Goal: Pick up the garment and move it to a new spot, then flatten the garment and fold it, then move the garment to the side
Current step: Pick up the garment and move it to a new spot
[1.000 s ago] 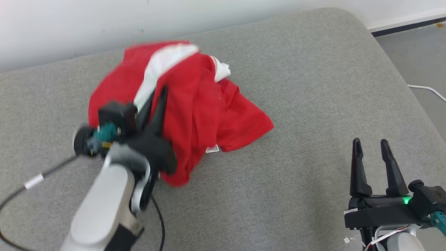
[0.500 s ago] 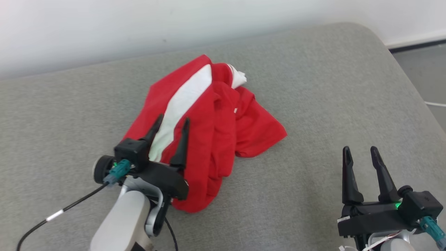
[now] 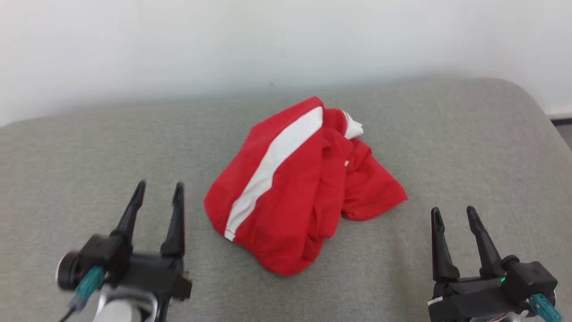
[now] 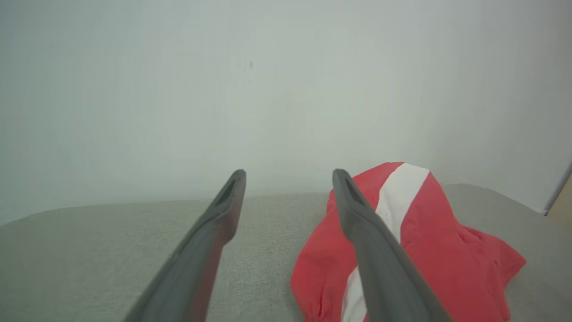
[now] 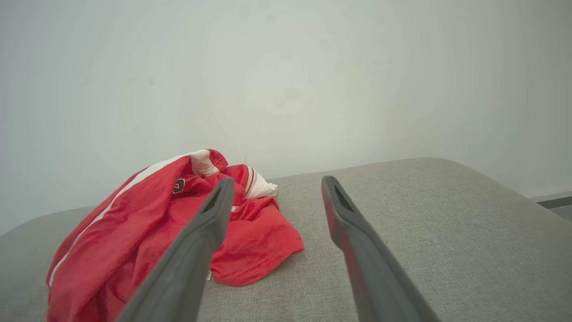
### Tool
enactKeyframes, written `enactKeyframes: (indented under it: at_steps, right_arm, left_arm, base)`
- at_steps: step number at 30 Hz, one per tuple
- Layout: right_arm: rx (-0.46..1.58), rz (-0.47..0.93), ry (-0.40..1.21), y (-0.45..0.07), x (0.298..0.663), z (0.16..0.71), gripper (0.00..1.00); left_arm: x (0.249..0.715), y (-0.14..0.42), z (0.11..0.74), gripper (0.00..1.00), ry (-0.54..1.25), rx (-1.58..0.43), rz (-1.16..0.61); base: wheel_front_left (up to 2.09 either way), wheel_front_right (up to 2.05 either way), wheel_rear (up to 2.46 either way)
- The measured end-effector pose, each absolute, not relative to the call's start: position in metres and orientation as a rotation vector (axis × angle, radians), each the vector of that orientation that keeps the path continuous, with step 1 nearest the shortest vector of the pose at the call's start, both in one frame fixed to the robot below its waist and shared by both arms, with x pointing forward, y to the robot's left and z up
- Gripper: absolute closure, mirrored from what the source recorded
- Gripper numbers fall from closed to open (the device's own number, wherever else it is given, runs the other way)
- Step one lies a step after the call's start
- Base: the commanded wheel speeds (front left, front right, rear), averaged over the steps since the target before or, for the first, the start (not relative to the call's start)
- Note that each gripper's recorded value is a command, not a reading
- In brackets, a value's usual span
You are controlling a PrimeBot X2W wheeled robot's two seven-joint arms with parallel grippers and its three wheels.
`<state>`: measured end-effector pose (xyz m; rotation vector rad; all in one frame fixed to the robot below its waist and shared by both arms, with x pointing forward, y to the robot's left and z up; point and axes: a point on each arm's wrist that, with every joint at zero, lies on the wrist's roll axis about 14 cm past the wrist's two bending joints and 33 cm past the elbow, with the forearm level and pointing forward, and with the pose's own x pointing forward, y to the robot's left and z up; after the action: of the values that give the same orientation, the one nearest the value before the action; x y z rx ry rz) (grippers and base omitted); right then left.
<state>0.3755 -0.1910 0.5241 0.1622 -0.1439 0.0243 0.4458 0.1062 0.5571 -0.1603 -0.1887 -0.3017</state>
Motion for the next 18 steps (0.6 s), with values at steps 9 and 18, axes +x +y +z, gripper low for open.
enactKeyframes:
  at_steps: [9,18]
  right_arm:
    - [0.171,0.102,-0.173,-0.166,0.372,0.535,0.0]
    - [0.156,0.138,-0.157,-0.154,0.369,0.531,0.0]
  left_arm:
    - [0.391,0.17,0.546,0.0,-0.181,-0.13,-0.143]
    - [0.358,0.19,0.523,0.0,-0.125,-0.126,-0.06]
  base:
    - [0.0,0.0,0.0]
    - [0.0,0.0,0.0]
